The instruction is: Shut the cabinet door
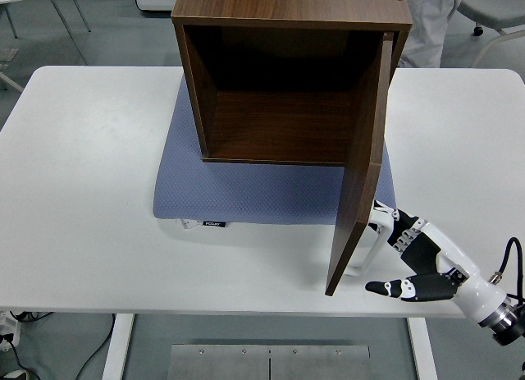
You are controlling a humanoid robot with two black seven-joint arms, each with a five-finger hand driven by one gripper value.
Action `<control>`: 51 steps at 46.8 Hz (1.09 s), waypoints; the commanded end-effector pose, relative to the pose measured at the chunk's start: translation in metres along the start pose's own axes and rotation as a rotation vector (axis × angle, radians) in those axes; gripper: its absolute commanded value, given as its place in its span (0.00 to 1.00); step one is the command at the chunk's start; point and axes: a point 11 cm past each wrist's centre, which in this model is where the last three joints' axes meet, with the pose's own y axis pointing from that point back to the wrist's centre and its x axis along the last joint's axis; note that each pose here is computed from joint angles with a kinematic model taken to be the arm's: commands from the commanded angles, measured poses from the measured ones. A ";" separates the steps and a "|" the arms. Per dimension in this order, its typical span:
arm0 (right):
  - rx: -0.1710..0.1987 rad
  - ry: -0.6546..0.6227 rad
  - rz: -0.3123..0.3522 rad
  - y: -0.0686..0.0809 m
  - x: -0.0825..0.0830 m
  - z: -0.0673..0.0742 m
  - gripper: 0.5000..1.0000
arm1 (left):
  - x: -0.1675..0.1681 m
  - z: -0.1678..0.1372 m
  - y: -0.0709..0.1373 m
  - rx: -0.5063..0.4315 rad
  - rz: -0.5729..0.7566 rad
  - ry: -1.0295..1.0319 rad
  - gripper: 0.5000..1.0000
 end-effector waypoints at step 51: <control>0.135 -0.047 -0.022 -0.049 -0.030 -0.008 1.00 | 0.000 0.000 0.000 0.000 0.000 0.000 1.00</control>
